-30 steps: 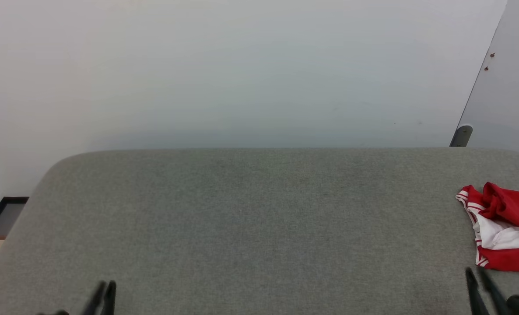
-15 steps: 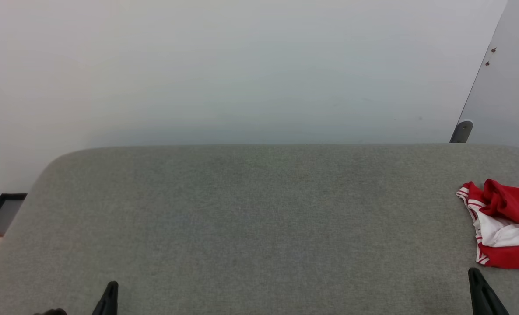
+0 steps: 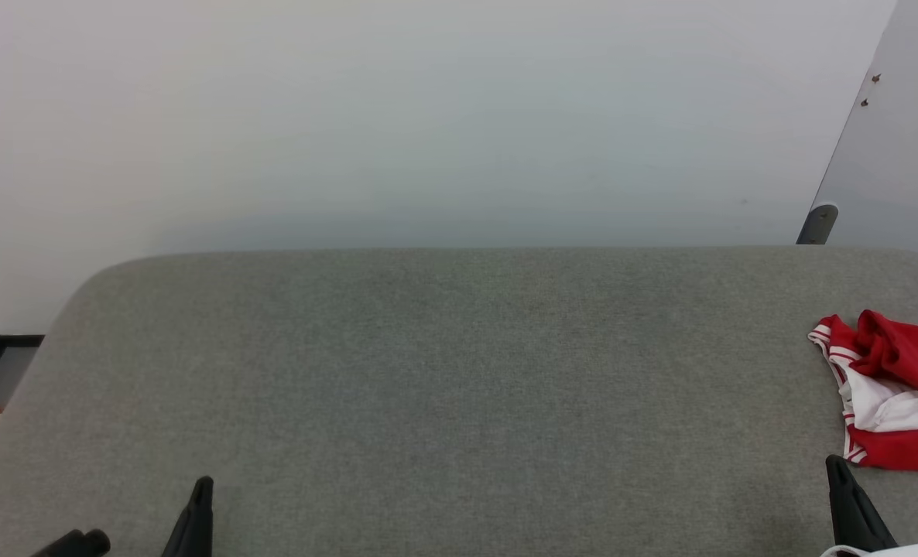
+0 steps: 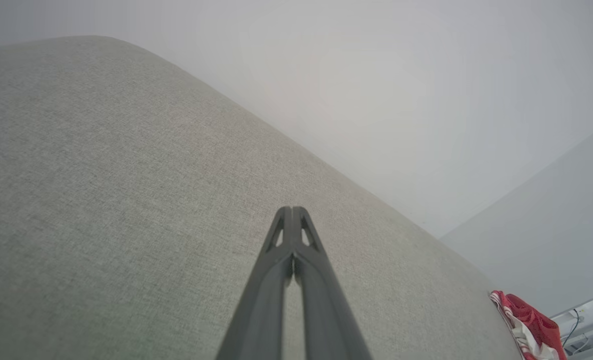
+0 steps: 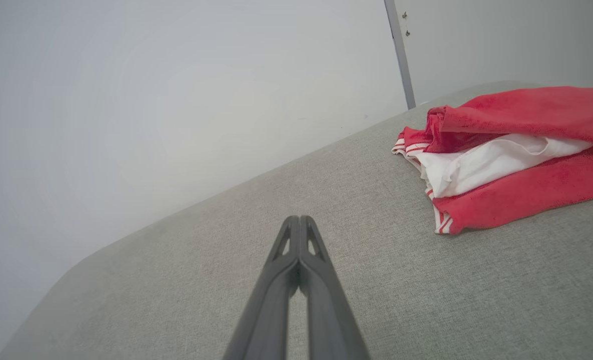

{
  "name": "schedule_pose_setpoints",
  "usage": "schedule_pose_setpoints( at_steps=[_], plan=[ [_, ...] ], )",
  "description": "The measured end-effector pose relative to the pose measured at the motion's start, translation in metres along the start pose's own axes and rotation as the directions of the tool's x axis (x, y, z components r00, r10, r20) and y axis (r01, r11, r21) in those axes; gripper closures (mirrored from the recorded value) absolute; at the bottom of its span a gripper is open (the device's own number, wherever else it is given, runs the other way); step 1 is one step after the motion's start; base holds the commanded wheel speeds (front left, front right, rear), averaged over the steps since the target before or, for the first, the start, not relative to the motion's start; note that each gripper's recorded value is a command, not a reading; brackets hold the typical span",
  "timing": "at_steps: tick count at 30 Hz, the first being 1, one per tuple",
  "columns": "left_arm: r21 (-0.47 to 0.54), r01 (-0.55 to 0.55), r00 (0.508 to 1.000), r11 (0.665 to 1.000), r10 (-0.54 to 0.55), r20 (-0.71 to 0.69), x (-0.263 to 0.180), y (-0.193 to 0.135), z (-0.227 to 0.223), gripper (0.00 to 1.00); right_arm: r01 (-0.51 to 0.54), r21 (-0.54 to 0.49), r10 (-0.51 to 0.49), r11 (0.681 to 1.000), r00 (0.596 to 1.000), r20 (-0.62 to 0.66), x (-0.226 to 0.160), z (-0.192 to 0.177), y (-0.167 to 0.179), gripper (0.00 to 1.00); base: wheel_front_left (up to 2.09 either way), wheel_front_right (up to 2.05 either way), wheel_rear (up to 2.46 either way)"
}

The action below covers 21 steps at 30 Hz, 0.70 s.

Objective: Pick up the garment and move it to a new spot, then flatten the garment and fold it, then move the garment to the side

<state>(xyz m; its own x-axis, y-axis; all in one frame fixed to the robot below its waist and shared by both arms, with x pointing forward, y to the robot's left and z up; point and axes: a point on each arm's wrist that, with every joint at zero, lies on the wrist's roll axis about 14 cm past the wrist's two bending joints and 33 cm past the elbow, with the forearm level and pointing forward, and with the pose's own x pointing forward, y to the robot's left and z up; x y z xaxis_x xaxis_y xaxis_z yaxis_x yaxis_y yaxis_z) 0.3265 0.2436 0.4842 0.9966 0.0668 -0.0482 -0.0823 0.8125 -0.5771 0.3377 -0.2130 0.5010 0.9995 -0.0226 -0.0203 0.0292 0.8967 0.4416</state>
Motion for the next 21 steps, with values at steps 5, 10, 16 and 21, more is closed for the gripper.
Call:
schedule_pose_setpoints(
  at_steps=[5,10,16,21],
  plan=[
    [-0.075,-0.003,1.0,0.997,0.003,-0.001,0.005,-0.004,0.0,1.0,0.004,0.086,-0.004,0.996,1.0,-0.001,0.003,0.0,0.0,1.0,0.0,0.0,0.0],
    [-0.139,-0.008,1.0,0.99,0.007,-0.003,0.008,-0.005,-0.001,1.0,0.006,0.162,-0.005,0.987,1.0,-0.002,0.006,0.0,0.001,1.0,0.0,0.0,0.0],
    [-0.217,-0.009,1.0,0.976,0.008,-0.006,0.012,-0.009,-0.002,1.0,0.004,0.252,-0.005,0.968,1.0,0.001,0.011,0.001,0.003,1.0,0.0,0.0,0.0],
    [-0.276,-0.004,1.0,0.961,0.003,-0.006,0.017,-0.012,-0.001,1.0,0.009,0.321,-0.008,0.947,1.0,-0.004,0.013,-0.001,0.002,1.0,0.0,0.0,0.0]
  ],
)
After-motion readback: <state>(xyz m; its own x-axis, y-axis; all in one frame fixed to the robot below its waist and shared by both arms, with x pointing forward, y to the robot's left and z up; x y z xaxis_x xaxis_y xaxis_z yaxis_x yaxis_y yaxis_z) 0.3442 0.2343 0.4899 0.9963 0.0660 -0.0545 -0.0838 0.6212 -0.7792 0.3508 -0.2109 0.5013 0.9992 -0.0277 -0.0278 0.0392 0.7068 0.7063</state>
